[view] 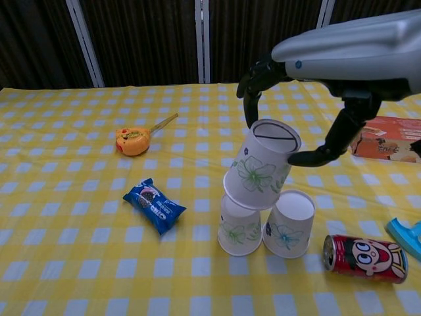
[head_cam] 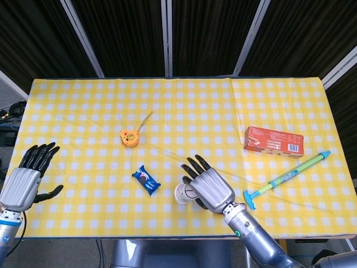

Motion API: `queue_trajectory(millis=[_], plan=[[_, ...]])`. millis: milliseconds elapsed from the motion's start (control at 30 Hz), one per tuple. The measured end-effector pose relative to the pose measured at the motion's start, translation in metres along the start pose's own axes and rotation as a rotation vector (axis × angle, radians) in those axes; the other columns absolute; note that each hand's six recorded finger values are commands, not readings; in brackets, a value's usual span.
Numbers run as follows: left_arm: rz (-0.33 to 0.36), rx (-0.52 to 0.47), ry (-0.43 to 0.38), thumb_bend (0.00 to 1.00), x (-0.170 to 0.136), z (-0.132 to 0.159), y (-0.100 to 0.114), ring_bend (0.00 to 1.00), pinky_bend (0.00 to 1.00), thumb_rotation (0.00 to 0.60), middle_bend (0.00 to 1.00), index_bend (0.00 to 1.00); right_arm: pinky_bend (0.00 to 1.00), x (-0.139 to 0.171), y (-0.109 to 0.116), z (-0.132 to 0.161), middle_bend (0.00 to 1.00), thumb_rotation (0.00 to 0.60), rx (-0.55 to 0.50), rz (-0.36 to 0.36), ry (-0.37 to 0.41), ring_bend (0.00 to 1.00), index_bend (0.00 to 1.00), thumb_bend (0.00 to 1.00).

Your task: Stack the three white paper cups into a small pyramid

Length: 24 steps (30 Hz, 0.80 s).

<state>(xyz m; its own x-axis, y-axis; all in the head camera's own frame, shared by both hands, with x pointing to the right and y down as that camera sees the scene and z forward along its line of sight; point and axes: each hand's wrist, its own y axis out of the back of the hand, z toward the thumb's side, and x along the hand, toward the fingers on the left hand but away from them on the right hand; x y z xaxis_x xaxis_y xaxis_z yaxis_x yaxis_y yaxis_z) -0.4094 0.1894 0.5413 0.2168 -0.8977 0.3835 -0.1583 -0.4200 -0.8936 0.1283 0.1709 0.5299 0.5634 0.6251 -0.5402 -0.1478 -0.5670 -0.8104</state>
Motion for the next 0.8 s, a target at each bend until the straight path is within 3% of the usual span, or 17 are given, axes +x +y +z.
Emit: queue_trajectory(millis=[467, 800], plan=[[-0.001, -0.002, 0.000, 0.22, 0.000, 0.000, 0.000, 0.00, 0.00, 0.600, 0.00, 0.00, 0.00, -0.001, -0.022, -0.016, 0.13, 0.600, 0.051, 0.024, -0.065, 0.00, 0.53, 0.24], [-0.005, -0.005, 0.002, 0.22, -0.001, 0.001, 0.000, 0.00, 0.00, 0.600, 0.00, 0.00, 0.00, -0.003, -0.027, -0.015, 0.13, 0.600, 0.038, 0.031, -0.071, 0.00, 0.53, 0.24]])
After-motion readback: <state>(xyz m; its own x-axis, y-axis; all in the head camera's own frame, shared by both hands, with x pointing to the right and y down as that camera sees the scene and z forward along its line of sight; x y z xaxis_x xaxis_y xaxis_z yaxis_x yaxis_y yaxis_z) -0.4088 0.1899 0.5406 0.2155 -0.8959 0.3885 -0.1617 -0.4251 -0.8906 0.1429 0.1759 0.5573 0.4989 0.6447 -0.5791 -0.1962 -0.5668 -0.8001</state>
